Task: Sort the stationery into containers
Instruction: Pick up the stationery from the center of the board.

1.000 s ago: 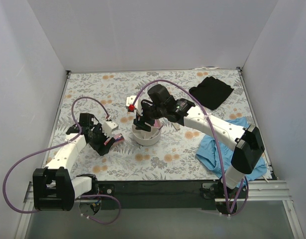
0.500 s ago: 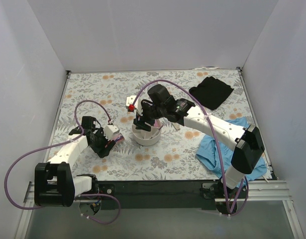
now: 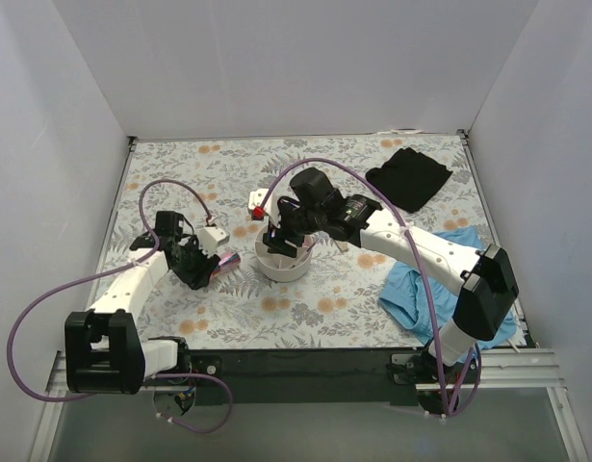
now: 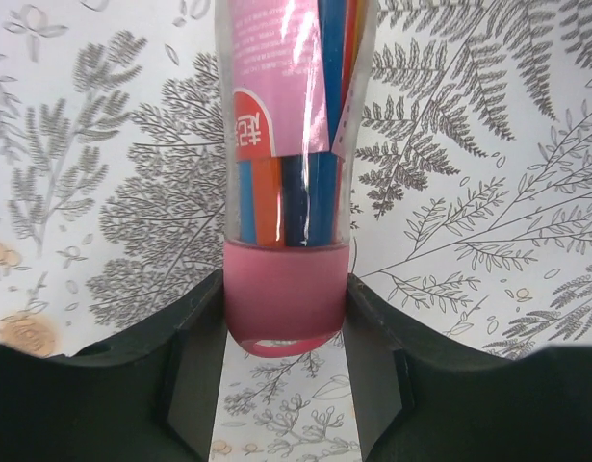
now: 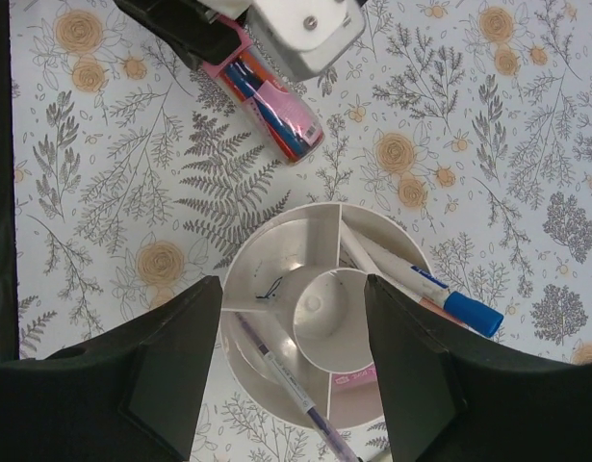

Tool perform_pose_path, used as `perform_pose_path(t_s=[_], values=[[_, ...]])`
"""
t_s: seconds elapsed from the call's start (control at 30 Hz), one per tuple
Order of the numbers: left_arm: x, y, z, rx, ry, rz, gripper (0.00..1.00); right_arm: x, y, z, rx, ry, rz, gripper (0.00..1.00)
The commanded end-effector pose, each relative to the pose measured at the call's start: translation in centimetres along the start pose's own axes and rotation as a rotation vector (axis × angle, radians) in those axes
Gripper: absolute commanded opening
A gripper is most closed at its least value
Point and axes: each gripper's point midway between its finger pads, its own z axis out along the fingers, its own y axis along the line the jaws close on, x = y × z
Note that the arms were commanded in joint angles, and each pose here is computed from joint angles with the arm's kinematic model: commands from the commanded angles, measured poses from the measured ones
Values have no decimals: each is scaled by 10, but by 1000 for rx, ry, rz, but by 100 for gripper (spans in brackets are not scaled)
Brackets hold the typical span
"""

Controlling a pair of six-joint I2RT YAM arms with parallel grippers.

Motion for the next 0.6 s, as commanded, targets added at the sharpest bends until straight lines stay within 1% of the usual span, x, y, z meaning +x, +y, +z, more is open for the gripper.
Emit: perform_pose_path(t_s=[0.0,0.1,0.2,0.3,0.43,0.5,0.53,0.57], values=[[-41,9,-36,-51,-114,24,5,-16,-4,-15,46,-53,-34,70],[-62,17,-51,-83,-173,36,5,-17,-4,-17,55,-56,-39,70],[-76,21,-56,-79,-207,23,6,-16,-4,-16,55,-56,-39,70],[-87,24,-53,-50,-214,-20,10,-17,-5,-16,58,-59,-39,70],[-97,29,-51,-30,-220,-43,11,-18,-8,-16,67,-60,-40,70],[-95,27,-52,-5,-192,-37,10,-20,-8,-18,73,-62,-43,70],[-95,24,-58,11,-169,-42,9,-19,-8,-19,76,-61,-44,70],[-94,23,-59,33,-145,-44,7,-19,-9,-20,82,-60,-44,70]])
